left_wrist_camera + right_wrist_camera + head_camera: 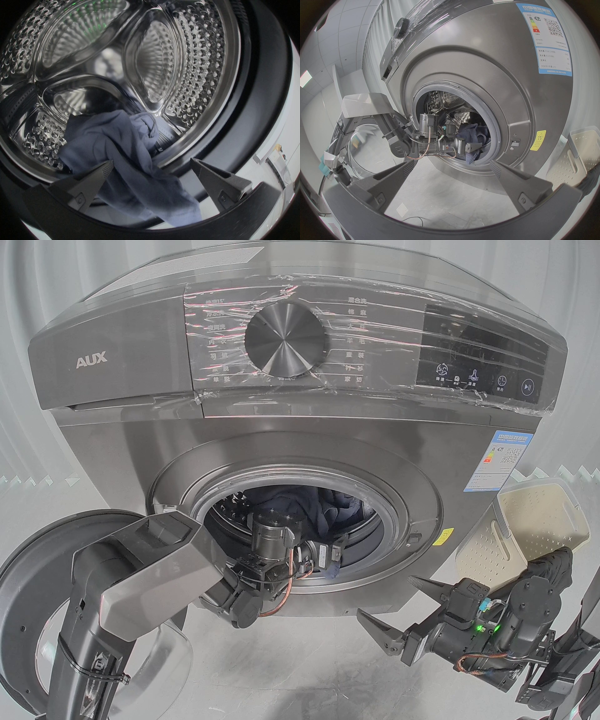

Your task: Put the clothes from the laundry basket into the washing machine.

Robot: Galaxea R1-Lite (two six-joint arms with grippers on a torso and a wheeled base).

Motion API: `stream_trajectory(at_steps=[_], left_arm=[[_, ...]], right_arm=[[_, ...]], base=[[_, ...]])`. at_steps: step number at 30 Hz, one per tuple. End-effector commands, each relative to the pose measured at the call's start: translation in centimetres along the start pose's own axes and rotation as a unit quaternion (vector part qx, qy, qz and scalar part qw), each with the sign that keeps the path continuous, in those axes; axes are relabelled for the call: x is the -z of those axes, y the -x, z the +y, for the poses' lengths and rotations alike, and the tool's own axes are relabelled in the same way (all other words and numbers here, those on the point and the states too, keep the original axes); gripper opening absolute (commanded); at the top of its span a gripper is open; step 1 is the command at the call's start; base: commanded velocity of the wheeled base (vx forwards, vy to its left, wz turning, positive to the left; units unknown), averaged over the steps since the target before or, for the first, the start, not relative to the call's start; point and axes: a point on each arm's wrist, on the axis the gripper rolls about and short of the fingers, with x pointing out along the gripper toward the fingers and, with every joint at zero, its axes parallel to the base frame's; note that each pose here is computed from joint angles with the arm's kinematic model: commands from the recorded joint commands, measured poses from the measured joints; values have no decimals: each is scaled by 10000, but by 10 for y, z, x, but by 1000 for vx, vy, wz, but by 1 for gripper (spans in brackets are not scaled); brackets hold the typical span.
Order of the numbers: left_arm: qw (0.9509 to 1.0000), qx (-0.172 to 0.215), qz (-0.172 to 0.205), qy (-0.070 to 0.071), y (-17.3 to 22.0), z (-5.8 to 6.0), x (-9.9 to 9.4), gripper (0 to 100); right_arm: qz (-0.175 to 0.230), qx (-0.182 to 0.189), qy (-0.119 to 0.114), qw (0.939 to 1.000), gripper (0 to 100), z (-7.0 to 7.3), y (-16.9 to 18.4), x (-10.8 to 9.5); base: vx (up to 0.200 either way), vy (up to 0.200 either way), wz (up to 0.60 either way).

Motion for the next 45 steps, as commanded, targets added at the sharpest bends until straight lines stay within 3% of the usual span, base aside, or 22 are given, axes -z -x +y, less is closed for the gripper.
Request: stream_trajectory(at_steps=[1,6,12,13,19,25,29,33,41,42,45], left_arm=[[9998,70,201,-44,6,-6,10,100],[9992,48,375,-142,3,-4,25,100],[9987,13,456,-212,3,-1,31,100],[9987,0,448,-233,2,-1,31,0],[9988,-13,432,-242,0,1,33,0],[9996,-184,-187,-133,-12,13,3,0],[9952,-495,-847,-34,-24,30,-27,0],[9897,-666,-1264,16,-35,43,-37,0],[9823,-795,-1696,106,-53,49,-42,0],[9787,-856,-1862,161,-57,50,-46,0],[9742,-943,-2041,194,-63,50,-51,0]], right_arm=[[2,1,1,10000,100,0,0,0],[2,1,1,10000,100,0,0,0],[-6,0,0,10000,100,0,0,0],[-6,0,0,10000,100,0,0,0],[-35,-5,-7,10000,100,0,-1,-1],[-50,-7,-10,10000,100,1,-1,-2],[-50,-7,-10,10000,100,1,-1,-2],[-35,-12,-6,10000,100,1,-2,-1],[-35,-12,-14,10000,100,1,-2,-1],[-35,-12,-14,10000,100,1,-2,-1],[-11,-17,-9,10000,100,1,-2,0]], base=[[0,0,0],[0,0,0],[0,0,0],[0,0,0],[0,0,0],[0,0,0],[0,0,0],[0,0,0],[0,0,0],[0,0,0],[0,0,0]])
